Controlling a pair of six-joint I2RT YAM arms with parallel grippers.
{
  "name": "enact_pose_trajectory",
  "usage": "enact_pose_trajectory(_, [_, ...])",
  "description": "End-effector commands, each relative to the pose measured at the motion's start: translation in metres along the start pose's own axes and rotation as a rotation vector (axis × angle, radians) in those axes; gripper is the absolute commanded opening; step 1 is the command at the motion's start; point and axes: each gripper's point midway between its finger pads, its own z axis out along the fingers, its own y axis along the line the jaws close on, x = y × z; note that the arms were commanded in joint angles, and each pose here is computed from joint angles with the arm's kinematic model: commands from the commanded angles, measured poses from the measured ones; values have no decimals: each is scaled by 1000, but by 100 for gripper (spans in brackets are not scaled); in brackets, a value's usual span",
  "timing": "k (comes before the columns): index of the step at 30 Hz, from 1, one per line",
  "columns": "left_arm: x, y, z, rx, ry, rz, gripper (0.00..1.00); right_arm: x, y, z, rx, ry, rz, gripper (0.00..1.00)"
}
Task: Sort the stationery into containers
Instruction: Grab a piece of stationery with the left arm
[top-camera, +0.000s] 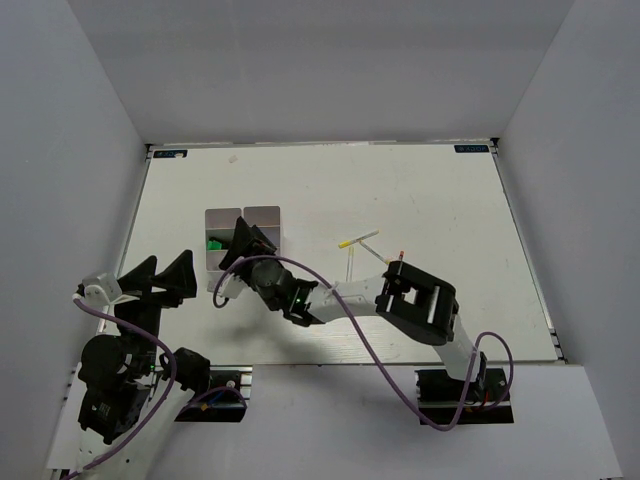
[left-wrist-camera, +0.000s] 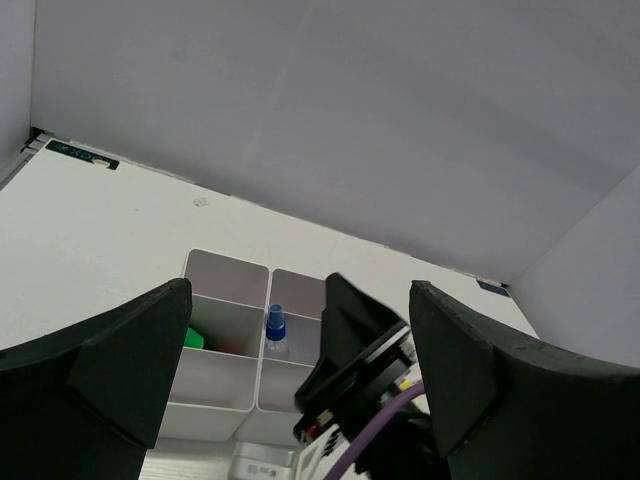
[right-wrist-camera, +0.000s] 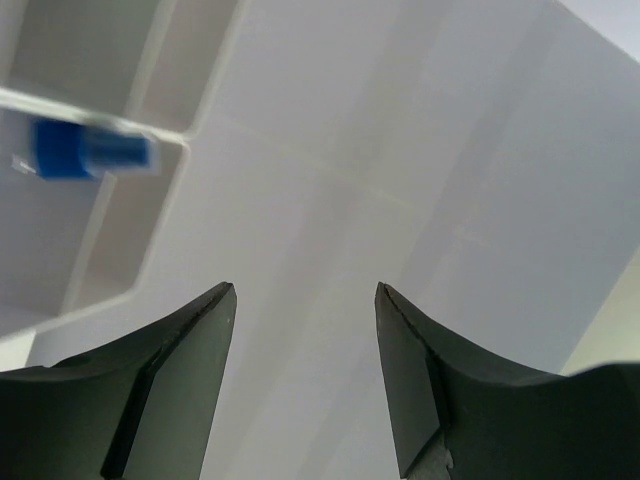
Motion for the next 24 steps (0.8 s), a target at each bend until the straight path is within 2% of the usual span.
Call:
enact_pose_trajectory(1, [-23,4,-19,13,-91,-38,99,40,-52,-18,104,87,-34,64])
enact_pose_trajectory(6, [-26,0,-19,33,-102,-44,99,73,-77,-27,127,128,66,64])
enact_pose_trajectory(9, [-26,-7,-18,72,-103,-35,99,96,-72,-26,83,147,155,64])
enact_pose_trajectory(13, [-21,-31,-17,205,-91,1,99,152,-68,-39,45,179,349,62])
enact_pose_trajectory(15, [-15,-49,-14,302,-71,23,99,164,-53,-42,1,179,480,60])
enact_pose_trajectory(16, [-13,-56,-13,335,-59,26,98,189,-50,-46,-11,195,520,60])
enact_pose_trajectory(17, [-2,-62,-4,351,-11,39,98,197,-52,-54,3,180,676,60])
enact_pose_trajectory(19, [10,-82,4,436,63,63,94,238,-60,-73,57,199,807,58])
enact_pose_trajectory(20, [36,-88,19,444,177,82,92,250,-64,-86,100,205,983,55])
enact_pose_trajectory(21, [49,-102,22,509,245,77,90,264,-56,-90,103,228,1040,52])
enact_pose_trajectory(23, [67,-122,29,593,357,68,82,280,-39,-108,67,217,1185,48])
enact_pose_trajectory(24, [86,-129,45,594,445,50,74,267,-28,-109,15,166,1275,45])
